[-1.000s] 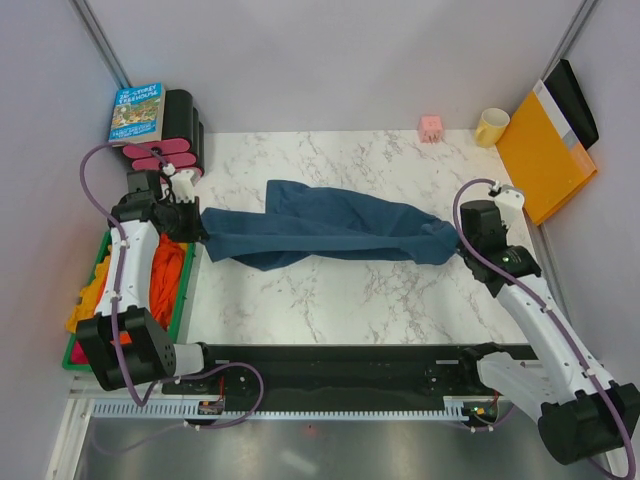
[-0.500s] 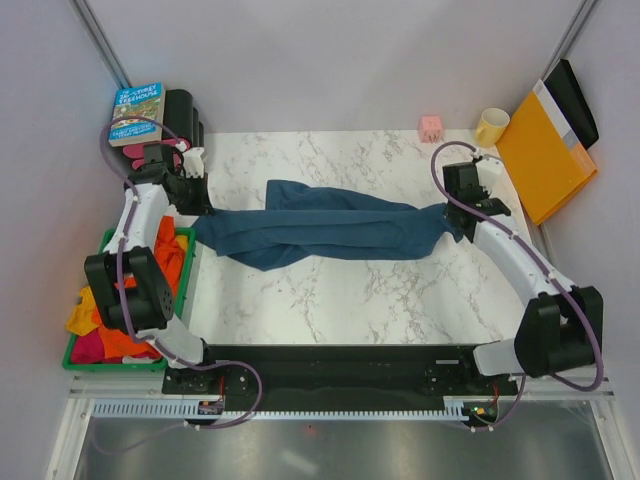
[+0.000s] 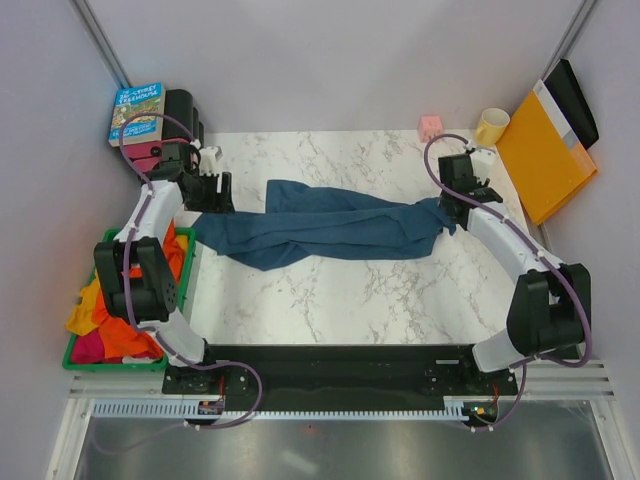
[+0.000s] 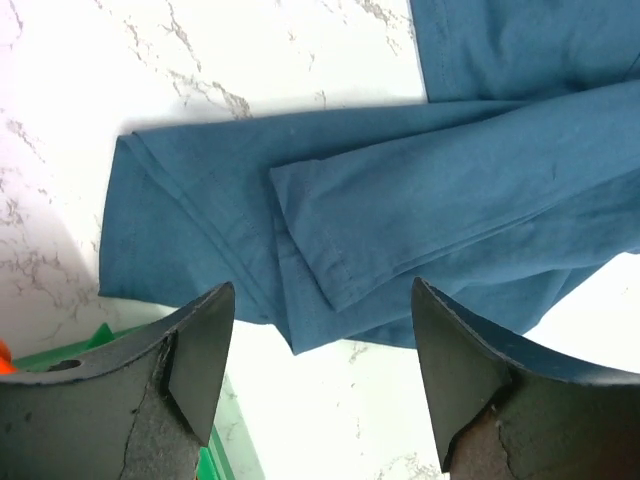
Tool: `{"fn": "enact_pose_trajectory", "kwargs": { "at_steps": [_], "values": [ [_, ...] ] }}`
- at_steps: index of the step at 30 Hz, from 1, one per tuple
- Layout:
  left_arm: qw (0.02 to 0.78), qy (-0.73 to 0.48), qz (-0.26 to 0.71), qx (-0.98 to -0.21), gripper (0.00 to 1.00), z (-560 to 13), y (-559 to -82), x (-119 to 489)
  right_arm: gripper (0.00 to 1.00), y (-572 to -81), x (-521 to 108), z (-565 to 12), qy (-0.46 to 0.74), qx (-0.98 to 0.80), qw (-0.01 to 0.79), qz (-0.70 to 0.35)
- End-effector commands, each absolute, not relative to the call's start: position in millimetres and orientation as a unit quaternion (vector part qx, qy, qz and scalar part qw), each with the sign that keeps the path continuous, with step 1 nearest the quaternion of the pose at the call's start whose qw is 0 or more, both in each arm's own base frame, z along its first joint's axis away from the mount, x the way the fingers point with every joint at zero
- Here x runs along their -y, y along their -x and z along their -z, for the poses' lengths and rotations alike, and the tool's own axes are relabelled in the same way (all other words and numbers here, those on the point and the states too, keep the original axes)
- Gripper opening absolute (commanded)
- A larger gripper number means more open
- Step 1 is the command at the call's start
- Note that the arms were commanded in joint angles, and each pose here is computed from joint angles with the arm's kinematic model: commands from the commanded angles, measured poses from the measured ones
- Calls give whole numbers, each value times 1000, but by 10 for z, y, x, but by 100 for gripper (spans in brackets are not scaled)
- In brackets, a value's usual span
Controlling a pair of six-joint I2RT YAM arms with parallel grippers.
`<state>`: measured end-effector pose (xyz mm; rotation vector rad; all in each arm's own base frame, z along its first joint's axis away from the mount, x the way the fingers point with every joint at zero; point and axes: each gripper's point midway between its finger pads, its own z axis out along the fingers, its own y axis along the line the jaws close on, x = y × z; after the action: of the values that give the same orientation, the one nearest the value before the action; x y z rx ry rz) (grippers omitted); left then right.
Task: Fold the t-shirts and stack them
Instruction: Flatten out the tshirt
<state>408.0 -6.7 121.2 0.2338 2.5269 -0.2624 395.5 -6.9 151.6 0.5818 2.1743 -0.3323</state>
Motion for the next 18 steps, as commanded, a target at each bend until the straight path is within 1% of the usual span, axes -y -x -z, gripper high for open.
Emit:
{"fn": "enact_pose_trajectory", "kwargs": {
  "at_steps": [1, 4, 6, 8, 11, 15, 18],
  "values": [
    [340, -87, 95, -932, 79, -1500, -4071, 103, 51, -4082, 4, -1950, -234, -845, 472, 94],
    [318, -113, 92, -937, 77, -1331, -3897, 264, 49, -4004, -45, -1936, -229, -848, 471, 80],
    [292, -123, 87, -944, 72, -1107, -3755, 307, 48, -3963, -61, -1945, -228, -847, 474, 74],
    [260, -146, 94, -950, 67, -872, -3612, 501, 46, -3893, -54, -1860, -224, -852, 467, 81],
    [238, -151, 102, -954, 60, -688, -3538, 611, 43, -3818, -29, -1795, -221, -855, 462, 87],
    [228, -132, 105, -959, 59, -573, -3576, 647, 41, -3743, -17, -1808, -218, -854, 465, 84],
    [238, -120, 82, -960, 59, -604, -3641, 565, 41, -3703, -20, -1825, -218, -853, 467, 81]
  ]
}}
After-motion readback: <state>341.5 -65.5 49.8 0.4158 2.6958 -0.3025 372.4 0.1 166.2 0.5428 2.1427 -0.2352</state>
